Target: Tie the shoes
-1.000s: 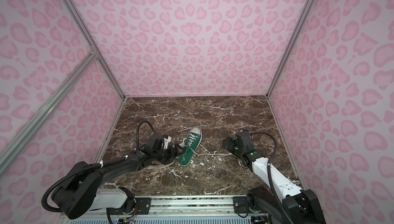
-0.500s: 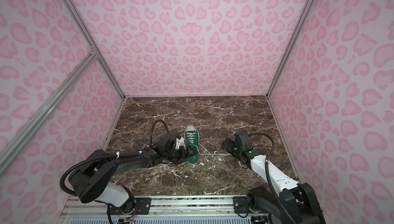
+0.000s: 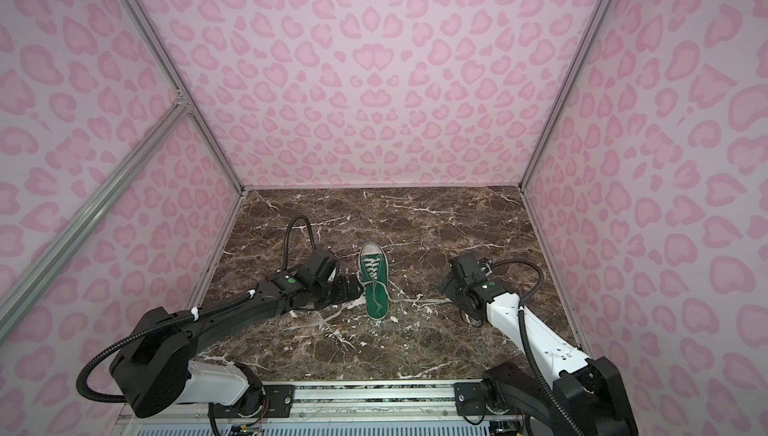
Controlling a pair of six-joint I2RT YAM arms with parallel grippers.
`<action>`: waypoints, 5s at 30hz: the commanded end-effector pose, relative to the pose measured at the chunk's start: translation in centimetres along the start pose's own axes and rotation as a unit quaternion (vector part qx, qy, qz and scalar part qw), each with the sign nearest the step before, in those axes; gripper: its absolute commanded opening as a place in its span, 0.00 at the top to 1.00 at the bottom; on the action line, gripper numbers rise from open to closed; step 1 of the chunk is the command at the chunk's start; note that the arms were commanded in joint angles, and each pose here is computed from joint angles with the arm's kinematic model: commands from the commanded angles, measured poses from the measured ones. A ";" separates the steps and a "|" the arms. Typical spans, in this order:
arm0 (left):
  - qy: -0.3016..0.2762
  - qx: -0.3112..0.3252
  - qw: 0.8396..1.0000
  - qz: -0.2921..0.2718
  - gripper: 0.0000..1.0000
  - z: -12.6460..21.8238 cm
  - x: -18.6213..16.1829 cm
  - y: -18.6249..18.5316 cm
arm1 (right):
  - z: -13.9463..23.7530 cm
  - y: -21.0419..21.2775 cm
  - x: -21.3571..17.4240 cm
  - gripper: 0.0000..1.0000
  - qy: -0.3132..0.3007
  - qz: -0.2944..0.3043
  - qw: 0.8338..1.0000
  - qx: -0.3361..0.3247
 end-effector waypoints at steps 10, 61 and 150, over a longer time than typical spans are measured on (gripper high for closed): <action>0.043 0.132 0.988 -0.072 0.00 0.9 0.9 3.1 | -2.3 1.2 -1.1 0.39 0.010 -0.016 0.998 -0.054; 0.066 0.136 0.987 -0.056 0.03 1.1 -0.7 5.7 | -5.5 3.3 -2.3 0.90 0.005 0.026 0.993 -0.111; 0.054 0.129 0.981 0.137 0.13 3.0 -7.1 11.2 | -7.8 30.3 -18.9 0.92 0.262 0.360 0.868 0.218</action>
Point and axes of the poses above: each gripper's point midway between its finger pads, its own z axis back along the fingers, its own y axis along the line the jaws close on, x = y × z, the point moved 10 cm from there along z, back along the fingers, and after that the axes turned 10 degrees about -z, right-handed, at the moved point
